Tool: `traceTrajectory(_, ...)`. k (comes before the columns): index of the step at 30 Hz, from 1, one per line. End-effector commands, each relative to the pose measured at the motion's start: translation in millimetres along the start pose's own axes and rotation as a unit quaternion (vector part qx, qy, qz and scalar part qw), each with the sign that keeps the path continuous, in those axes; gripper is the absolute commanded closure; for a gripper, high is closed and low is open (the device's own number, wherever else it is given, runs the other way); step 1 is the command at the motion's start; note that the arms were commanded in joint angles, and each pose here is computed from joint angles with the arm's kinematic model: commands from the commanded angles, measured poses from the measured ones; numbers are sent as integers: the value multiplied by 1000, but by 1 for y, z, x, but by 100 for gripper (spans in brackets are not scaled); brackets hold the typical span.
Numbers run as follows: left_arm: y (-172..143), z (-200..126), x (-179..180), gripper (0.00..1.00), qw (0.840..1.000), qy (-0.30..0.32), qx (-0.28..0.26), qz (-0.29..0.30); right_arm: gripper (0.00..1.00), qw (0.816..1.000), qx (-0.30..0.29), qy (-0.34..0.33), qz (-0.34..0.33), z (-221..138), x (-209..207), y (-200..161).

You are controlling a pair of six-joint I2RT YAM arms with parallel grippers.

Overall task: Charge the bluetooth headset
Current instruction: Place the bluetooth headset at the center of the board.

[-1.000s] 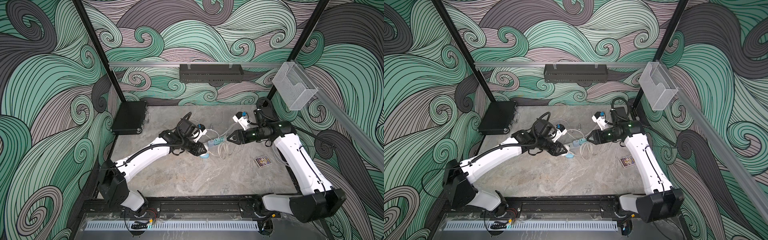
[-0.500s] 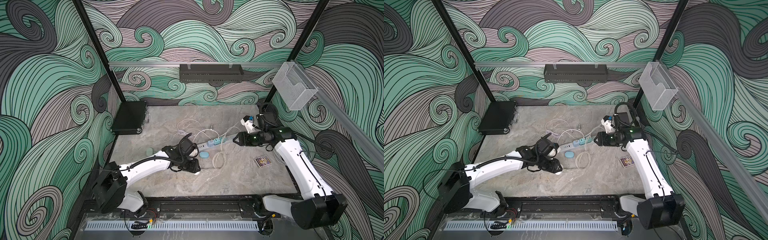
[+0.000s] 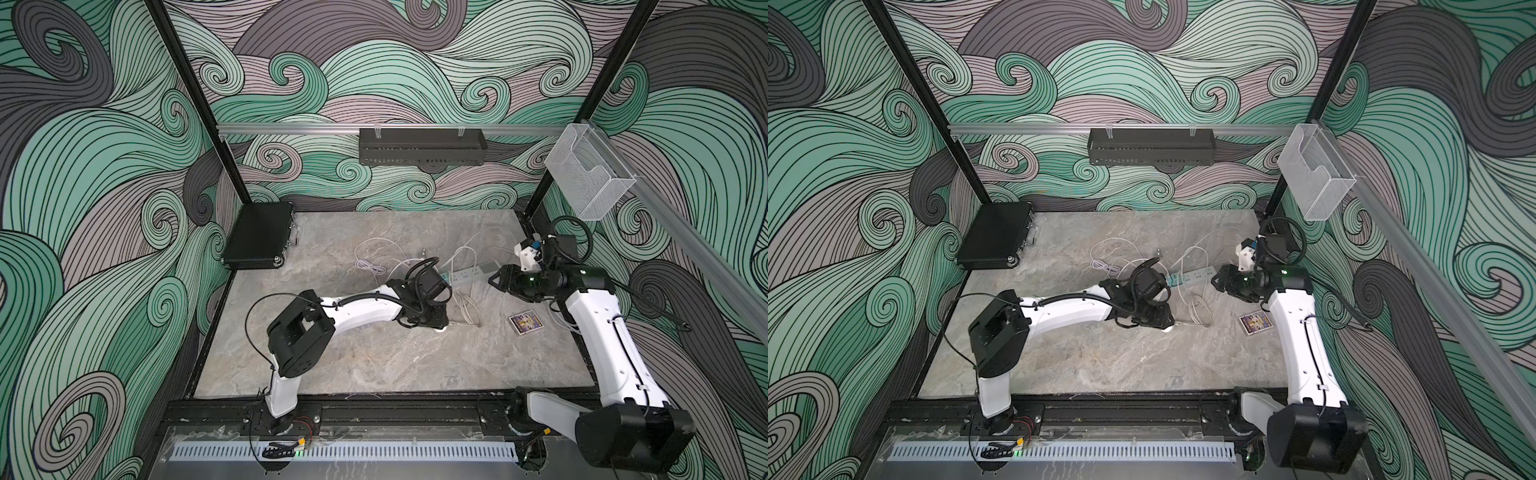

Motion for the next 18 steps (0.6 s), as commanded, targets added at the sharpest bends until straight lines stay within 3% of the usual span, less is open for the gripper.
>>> traceTrajectory(1, -3, 16, -18, 99, 1000, -2, 0, 1, 43, 999, -24, 5, 21, -6, 0, 5)
traceTrajectory(8, -5, 40, -11, 90, 1000, 19, 7, -10, 43, 999, -28, 11, 28, -6, -1, 4)
traceTrajectory(13, -4, 41, -7, 57, 1000, 28, 7, -6, 42, 999, -29, 14, 23, -6, 0, 4)
traceTrajectory(18, 2, 17, -23, 43, 999, -8, -17, 36, 41, 999, -46, 16, 1, -11, 3, 5)
Point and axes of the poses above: each gripper's point midway between its finger pads, its own z axis out along the fingers, its own x axis along the line the jaws close on, y = z × x, the point moved 2 cm from there along -z, back along the fingers, and after that the axes turned 14 degrees about -z, right-handed, at the moved point
